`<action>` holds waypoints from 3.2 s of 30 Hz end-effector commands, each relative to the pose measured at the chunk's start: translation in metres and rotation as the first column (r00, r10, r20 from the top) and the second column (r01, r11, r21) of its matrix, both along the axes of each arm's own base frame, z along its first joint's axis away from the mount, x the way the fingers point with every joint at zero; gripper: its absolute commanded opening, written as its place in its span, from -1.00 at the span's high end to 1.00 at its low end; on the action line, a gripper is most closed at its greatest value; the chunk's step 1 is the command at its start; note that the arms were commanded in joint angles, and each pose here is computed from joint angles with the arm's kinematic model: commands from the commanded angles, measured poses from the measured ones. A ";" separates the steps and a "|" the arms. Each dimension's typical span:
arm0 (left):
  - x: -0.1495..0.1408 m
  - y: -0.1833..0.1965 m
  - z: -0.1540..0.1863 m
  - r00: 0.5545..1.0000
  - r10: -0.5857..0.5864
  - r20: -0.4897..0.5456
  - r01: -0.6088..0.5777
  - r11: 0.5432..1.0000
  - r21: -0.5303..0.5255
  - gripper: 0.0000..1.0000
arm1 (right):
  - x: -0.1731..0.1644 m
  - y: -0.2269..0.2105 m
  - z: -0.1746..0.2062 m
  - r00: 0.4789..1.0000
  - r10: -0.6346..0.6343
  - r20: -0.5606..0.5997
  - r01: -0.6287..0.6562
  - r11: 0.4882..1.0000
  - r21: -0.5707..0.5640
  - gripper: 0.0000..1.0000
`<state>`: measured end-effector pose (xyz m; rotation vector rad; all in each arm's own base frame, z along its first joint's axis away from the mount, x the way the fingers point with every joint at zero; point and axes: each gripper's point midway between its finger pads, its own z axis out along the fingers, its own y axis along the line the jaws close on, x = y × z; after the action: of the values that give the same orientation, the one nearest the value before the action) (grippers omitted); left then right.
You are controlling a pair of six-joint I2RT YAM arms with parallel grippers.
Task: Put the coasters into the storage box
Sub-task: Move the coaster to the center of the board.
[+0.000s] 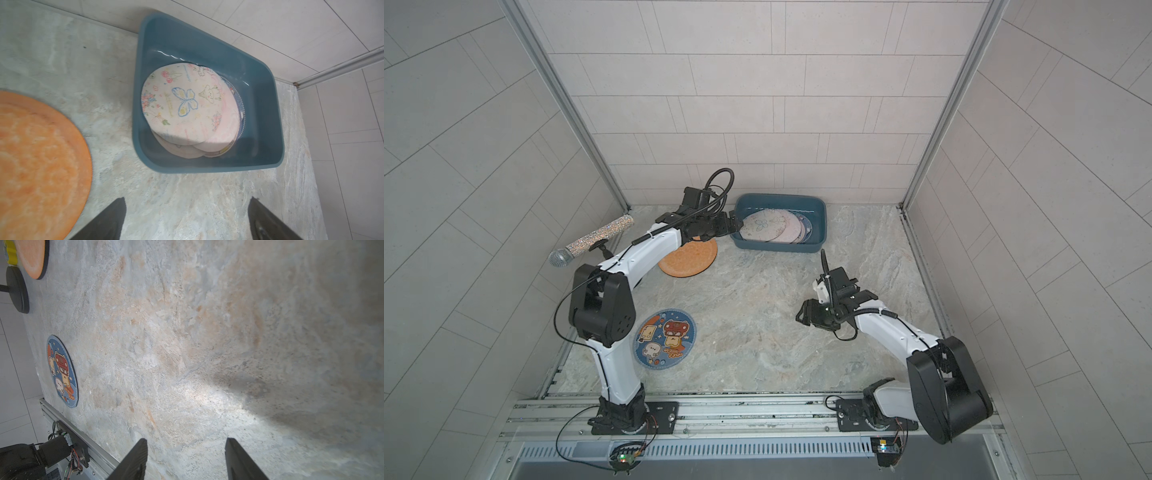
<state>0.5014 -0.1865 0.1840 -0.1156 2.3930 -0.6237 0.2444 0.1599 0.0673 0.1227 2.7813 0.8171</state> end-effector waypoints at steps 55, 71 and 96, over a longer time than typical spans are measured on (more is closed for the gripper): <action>0.087 0.218 -0.160 0.914 0.305 -0.267 -0.221 0.928 0.301 -0.80 | 0.042 0.048 0.023 0.999 0.050 0.010 -0.050 0.997 0.062 -0.26; 0.041 0.146 -0.160 0.921 0.090 -0.380 0.031 0.953 0.301 -0.74 | 0.037 0.045 0.036 0.997 0.056 0.053 -0.059 0.996 0.067 -0.26; -0.122 0.030 -0.168 0.833 -0.089 -0.546 0.213 0.963 0.168 -0.70 | 0.031 0.045 0.021 0.994 0.094 0.058 -0.097 0.993 0.063 -0.27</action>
<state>0.4048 -0.1404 0.0254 0.0395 2.9661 -0.3537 0.2780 0.2044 0.0965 0.0044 2.7179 0.9283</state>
